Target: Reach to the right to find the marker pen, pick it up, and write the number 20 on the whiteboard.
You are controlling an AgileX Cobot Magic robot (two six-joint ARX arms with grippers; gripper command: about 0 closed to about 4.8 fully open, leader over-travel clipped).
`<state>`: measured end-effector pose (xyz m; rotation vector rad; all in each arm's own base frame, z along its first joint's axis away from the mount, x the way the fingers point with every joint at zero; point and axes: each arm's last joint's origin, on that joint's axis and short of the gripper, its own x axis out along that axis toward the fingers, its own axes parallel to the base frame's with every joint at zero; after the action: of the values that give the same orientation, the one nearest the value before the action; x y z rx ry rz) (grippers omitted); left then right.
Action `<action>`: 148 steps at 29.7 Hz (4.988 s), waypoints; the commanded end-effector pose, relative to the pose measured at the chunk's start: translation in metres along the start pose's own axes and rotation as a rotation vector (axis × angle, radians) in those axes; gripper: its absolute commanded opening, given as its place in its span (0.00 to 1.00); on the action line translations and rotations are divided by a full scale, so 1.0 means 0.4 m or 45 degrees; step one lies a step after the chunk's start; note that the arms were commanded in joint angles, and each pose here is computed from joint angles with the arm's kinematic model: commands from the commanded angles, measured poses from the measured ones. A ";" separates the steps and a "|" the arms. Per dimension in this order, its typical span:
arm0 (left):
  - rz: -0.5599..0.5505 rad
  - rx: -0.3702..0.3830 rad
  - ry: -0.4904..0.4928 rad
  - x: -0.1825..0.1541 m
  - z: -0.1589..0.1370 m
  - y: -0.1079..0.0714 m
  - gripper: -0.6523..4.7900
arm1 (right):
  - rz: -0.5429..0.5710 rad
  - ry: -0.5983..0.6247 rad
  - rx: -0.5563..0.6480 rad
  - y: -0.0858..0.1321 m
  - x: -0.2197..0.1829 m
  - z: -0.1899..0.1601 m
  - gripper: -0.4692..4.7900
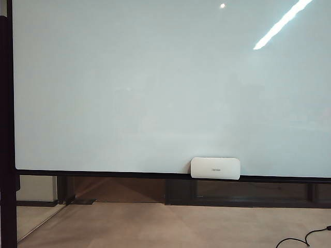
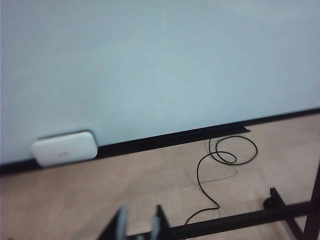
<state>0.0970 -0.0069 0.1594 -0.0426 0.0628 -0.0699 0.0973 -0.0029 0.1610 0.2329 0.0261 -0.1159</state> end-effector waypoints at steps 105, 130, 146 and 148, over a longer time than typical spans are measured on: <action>-0.499 -0.009 0.042 0.035 0.006 -0.041 0.15 | -0.005 -0.085 -0.303 -0.915 0.636 0.129 0.09; -0.434 0.013 0.152 0.048 -0.015 -0.037 0.15 | 0.032 -0.128 -0.395 -1.019 0.742 0.181 0.61; -0.412 0.013 0.159 0.048 -0.017 -0.036 0.15 | 0.074 -0.109 -0.401 -1.007 0.776 0.195 0.61; -0.412 0.013 0.164 0.048 -0.018 -0.036 0.15 | 0.085 -0.107 -0.399 -1.008 0.790 0.195 0.61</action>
<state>0.1145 -0.0227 0.1500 -0.0434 0.1974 -0.3964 0.3611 -0.4459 0.1335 -0.0883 -0.0507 -0.0685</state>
